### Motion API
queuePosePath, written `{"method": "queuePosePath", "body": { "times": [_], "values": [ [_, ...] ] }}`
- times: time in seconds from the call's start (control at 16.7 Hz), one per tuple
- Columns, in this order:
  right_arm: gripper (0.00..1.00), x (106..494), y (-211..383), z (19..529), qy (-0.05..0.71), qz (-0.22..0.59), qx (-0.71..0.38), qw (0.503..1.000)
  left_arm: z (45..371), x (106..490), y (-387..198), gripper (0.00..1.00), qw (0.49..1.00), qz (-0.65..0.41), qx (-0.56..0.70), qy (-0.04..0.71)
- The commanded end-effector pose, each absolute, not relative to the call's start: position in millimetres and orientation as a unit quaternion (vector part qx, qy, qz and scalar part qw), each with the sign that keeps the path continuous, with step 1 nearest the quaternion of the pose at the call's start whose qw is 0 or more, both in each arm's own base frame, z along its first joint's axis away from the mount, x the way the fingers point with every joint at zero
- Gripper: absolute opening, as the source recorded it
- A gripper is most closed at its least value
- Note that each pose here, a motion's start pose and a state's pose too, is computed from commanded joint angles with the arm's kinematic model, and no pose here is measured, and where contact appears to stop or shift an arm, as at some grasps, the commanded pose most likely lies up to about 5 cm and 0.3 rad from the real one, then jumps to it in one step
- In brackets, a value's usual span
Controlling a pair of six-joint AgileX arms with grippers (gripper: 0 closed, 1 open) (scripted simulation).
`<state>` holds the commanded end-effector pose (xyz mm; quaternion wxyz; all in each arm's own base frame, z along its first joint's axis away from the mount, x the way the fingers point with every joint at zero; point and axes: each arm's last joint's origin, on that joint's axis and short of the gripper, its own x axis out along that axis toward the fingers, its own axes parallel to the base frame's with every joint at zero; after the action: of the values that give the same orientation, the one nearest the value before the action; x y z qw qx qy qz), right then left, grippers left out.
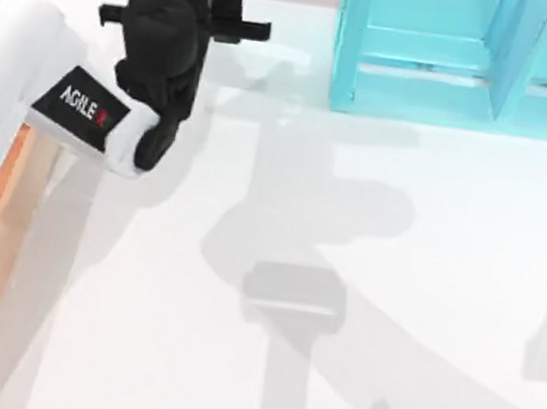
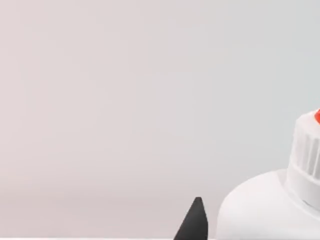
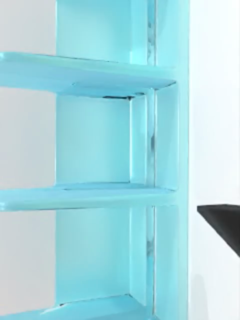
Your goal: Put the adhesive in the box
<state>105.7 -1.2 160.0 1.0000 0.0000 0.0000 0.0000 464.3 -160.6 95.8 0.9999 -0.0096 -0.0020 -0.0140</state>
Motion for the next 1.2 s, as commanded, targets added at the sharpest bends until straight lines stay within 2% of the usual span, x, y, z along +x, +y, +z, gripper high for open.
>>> {"method": "queuePosePath", "body": {
  "times": [0.24, 0.6, 0.84, 1.2],
  "values": [
    [1.00, 106, -1, 160, 0.000, 0.000, 0.000, 1.000, 98, 468, -116, 0.00, 0.999, -0.035, -0.015, -0.011],
    [1.00, 106, -1, 160, 0.000, 0.000, 0.000, 1.000, 105, 448, 11, 0.00, 0.994, -0.108, -0.015, -0.034],
    [1.00, 106, -1, 160, 0.000, 0.000, 0.000, 1.000, 105, 402, 102, 0.00, 0.984, -0.176, -0.003, -0.039],
    [1.00, 106, -1, 160, 0.000, 0.000, 0.000, 1.000, 100, 299, 194, 0.00, 0.957, -0.290, 0.013, -0.025]
  ]
}}
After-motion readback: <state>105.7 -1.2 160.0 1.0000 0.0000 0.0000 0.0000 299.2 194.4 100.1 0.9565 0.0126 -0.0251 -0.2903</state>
